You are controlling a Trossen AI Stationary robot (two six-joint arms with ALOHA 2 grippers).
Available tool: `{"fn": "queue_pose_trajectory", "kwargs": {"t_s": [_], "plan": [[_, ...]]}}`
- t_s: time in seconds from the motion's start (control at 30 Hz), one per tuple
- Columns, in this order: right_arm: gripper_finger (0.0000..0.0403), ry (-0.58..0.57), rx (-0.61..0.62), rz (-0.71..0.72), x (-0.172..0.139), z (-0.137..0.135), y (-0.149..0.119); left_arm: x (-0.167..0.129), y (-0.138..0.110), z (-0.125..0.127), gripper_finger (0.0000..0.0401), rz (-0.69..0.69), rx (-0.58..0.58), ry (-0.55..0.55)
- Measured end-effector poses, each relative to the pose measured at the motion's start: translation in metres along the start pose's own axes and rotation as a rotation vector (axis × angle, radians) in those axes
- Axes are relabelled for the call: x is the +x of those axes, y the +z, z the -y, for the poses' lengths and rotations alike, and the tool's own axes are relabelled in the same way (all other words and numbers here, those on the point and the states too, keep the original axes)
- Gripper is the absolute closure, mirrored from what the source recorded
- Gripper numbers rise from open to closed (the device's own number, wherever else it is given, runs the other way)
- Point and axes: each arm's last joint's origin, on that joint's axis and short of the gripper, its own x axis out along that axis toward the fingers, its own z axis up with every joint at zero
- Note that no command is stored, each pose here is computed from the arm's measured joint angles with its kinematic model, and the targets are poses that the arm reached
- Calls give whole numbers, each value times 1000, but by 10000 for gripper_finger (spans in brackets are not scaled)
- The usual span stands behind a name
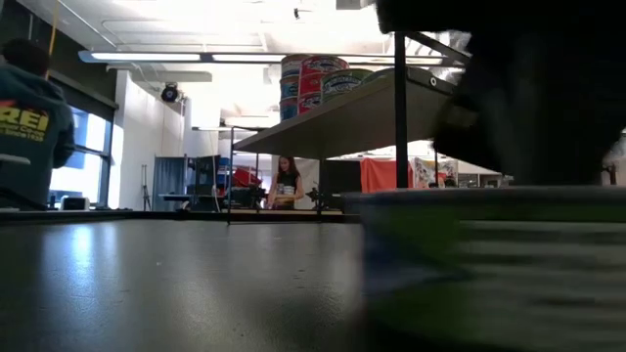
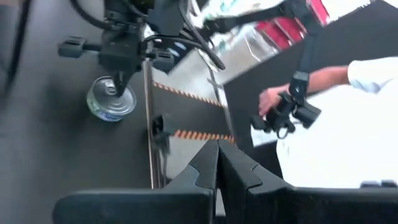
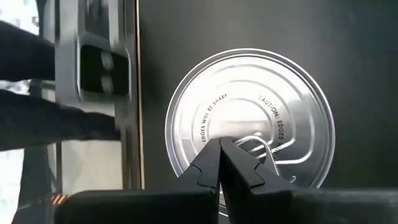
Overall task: Stack canned seafood by type on shelf
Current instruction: Stack the green tuna can on top of the green tuna can on the shelf
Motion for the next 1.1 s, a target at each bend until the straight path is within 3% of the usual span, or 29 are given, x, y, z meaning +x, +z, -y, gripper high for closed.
{"fn": "queue_pose_trajectory", "kwargs": {"t_s": [0.2, 0.37, 0.5, 0.67, 0.9, 1.1], "plan": [[403, -2, 5, 43, 28, -15, 59, -17, -15, 4, 401, -101, 83, 12], [403, -20, -40, 111, 42, -7, 110, -20, -29, -2, 401, -138, 128, 174], [403, -78, -140, 222, 38, 8, 150, -13, -40, -3, 401, -111, 179, 313], [403, -159, -261, 288, 15, 25, 181, 3, -54, 0, 401, -99, 214, 390], [403, -161, -430, 196, -24, 9, 188, 33, -79, 0, 401, -98, 264, 500], [403, -170, -350, -6, -28, -9, 159, 69, -98, -17, 401, -187, 319, 607]]}}
